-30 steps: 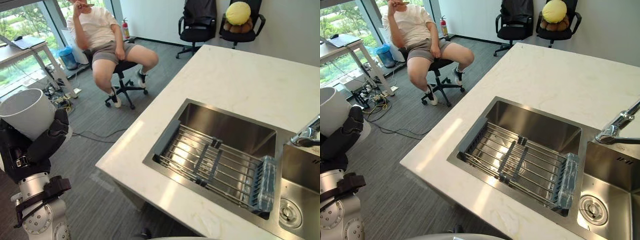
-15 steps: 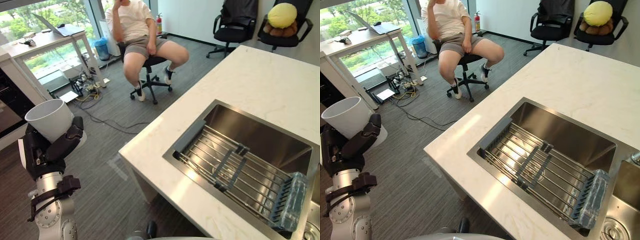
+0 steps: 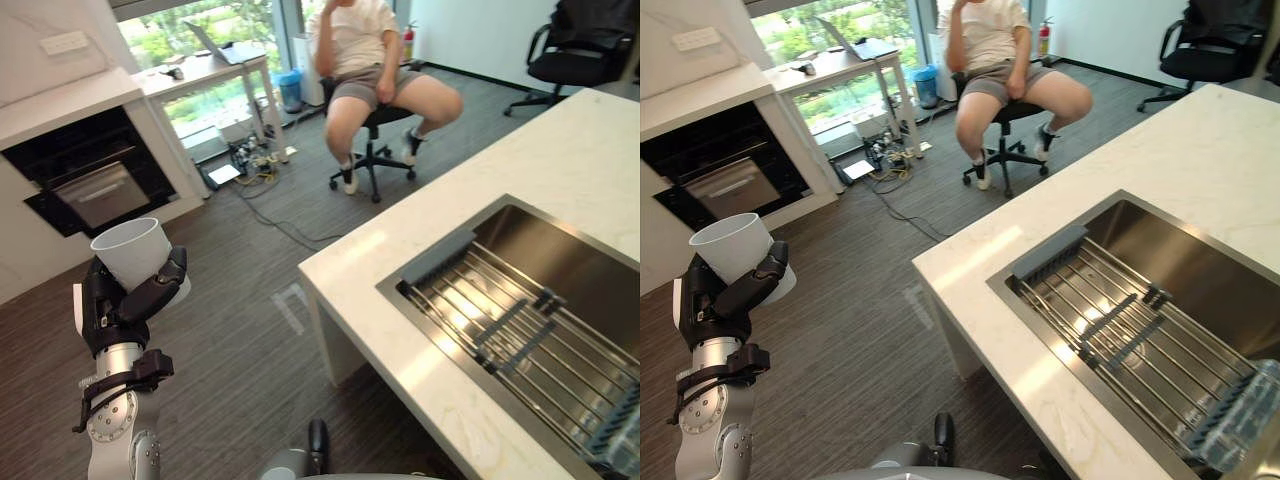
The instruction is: Walk over to the sink, pick up the cup, carry it to the dishwasher, place the cup inside the dishwasher, then close the dishwasher door
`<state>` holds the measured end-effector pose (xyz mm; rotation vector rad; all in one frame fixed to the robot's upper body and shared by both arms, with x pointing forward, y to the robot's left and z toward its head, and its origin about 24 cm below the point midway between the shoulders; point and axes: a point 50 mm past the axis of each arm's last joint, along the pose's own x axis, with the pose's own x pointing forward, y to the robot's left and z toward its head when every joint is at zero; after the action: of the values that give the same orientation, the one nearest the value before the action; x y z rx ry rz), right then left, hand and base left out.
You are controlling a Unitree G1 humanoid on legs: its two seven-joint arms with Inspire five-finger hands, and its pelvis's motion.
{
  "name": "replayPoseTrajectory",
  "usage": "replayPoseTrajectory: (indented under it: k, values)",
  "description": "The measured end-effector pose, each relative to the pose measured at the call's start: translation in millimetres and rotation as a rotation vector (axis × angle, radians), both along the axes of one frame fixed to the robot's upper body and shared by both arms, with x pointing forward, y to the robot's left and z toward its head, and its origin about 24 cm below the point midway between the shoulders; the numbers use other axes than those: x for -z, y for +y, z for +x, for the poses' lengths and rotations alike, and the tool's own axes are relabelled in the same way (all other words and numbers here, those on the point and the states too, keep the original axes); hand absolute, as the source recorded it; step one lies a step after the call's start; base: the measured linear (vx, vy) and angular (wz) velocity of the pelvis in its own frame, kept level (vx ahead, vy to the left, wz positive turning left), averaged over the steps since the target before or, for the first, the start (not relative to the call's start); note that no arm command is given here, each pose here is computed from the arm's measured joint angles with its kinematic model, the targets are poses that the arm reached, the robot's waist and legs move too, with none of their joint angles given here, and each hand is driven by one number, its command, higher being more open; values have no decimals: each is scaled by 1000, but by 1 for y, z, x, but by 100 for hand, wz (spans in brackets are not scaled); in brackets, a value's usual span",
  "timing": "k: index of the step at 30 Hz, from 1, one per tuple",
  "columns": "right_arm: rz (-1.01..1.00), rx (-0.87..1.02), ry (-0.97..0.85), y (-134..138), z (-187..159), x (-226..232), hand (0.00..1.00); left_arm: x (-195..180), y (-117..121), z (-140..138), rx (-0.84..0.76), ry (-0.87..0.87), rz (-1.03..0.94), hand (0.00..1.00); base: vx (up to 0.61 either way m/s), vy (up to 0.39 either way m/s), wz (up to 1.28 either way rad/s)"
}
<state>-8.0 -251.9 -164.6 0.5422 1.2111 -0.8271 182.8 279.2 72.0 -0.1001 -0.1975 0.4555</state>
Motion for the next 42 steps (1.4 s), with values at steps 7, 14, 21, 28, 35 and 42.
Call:
replayPoseTrajectory:
  k: [7,14,21,28,35,42]
  values:
    - [21,56,-55,7,-2,2,100,14,-1,-2,28,92,-48,0,88,72,58]
    - [6,88,-57,18,-4,4,100,17,-47,22,257,95,-76,0,89,32,82]
    - [17,73,-8,28,-7,7,100,14,-76,39,272,81,-145,0,-10,-4,52]
    - [14,-5,-22,24,-3,6,100,26,-108,33,351,135,-203,0,-102,10,34]
    - [28,-246,-25,22,16,6,100,16,-109,26,364,127,-79,0,-115,69,59]
    - [42,-460,-44,19,72,1,100,20,-120,26,452,148,-65,0,-12,111,102]
